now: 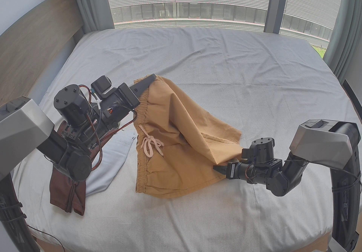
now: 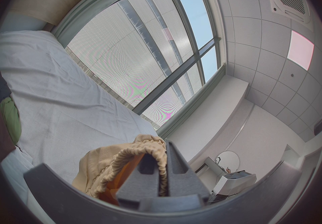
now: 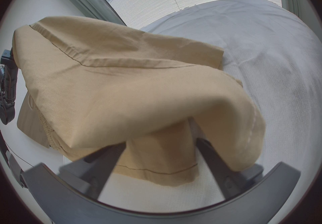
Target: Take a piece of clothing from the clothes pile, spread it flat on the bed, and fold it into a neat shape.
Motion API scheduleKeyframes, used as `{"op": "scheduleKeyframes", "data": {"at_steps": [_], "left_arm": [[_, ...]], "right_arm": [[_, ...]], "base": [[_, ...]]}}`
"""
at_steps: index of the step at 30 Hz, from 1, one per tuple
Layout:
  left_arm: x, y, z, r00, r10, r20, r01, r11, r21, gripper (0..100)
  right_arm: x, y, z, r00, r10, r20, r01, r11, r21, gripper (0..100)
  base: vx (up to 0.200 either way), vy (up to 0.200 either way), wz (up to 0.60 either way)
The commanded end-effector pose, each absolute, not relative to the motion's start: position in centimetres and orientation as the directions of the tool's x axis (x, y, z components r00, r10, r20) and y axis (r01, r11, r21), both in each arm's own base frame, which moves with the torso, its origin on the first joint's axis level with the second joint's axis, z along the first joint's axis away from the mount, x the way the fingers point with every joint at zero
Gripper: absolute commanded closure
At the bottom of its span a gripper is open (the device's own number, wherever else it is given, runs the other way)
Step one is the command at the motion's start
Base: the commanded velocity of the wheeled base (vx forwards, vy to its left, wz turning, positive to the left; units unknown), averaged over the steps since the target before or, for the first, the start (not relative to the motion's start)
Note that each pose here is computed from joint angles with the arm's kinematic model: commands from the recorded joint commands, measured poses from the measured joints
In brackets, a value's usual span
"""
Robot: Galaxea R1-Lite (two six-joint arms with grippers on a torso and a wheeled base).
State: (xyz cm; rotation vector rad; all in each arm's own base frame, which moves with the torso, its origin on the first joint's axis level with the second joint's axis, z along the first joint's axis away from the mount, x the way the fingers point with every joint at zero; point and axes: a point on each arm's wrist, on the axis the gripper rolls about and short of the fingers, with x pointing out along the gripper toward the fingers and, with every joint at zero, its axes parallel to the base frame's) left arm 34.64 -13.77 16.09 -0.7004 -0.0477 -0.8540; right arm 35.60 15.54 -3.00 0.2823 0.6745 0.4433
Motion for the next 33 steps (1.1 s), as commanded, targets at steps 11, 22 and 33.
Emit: {"op": "scheduleKeyframes", "data": {"at_steps": [11,22,33], "left_arm": [[34.8,-13.6,16.2,0.671,-0.672,0.314,0.705,0.448,-0.549,100],[34.8,-13.5,16.3,0.672,-0.671,0.315,0.705,0.447,-0.551,100],[35.3,-13.7,15.1,0.689,-0.665,0.289,0.682,0.460,-0.568,100]], "right_arm": [[34.0,13.5,0.9,0.727,0.470,-0.501,-0.293,0.871,0.393,100],[32.7,11.4,5.0,0.781,0.450,-0.433,-0.297,0.877,0.377,100],[31.8,10.3,6.7,0.786,0.430,-0.444,-0.323,0.898,0.299,100]], "base": [[0.000,0.000,0.00],[0.000,0.000,0.00],[0.000,0.000,0.00]]}}
